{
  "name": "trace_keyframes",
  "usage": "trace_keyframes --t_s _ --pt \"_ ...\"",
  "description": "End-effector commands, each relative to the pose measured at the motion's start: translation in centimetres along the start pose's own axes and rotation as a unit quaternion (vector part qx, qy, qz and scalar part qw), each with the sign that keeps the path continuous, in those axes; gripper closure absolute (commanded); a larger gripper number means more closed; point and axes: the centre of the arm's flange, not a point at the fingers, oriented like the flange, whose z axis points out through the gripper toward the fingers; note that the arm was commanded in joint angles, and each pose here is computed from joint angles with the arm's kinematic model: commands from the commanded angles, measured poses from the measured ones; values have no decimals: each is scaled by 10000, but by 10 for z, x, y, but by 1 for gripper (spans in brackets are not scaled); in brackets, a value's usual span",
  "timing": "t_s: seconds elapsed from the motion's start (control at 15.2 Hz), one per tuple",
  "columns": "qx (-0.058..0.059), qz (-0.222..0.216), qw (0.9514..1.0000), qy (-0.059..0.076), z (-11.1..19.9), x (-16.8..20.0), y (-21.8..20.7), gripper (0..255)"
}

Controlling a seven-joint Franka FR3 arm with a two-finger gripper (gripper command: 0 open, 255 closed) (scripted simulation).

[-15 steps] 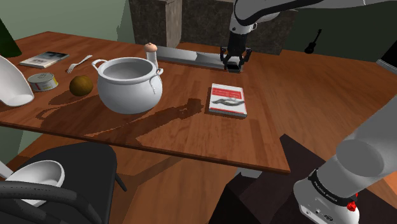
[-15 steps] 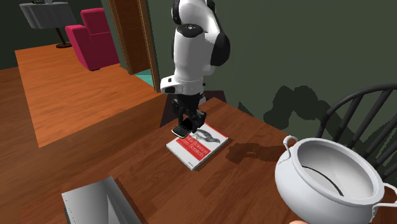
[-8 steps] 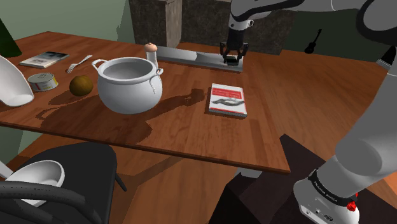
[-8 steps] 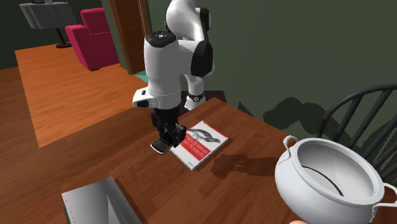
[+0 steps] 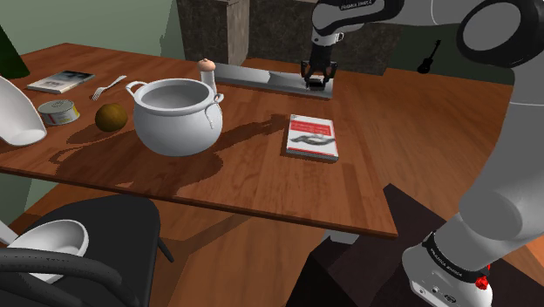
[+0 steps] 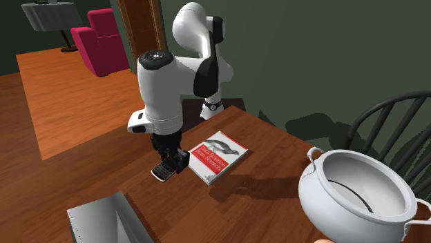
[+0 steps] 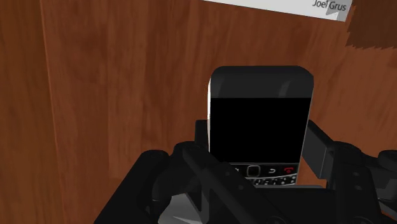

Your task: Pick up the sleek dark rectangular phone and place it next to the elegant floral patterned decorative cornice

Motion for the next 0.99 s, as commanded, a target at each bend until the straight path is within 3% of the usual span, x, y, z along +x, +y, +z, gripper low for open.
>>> trace_keyframes --t_s 0.0,0.92 --pt "2 -1 10000 2 10 0 0 255" --pt "2 -1 10000 2 84 -1 -5 255"
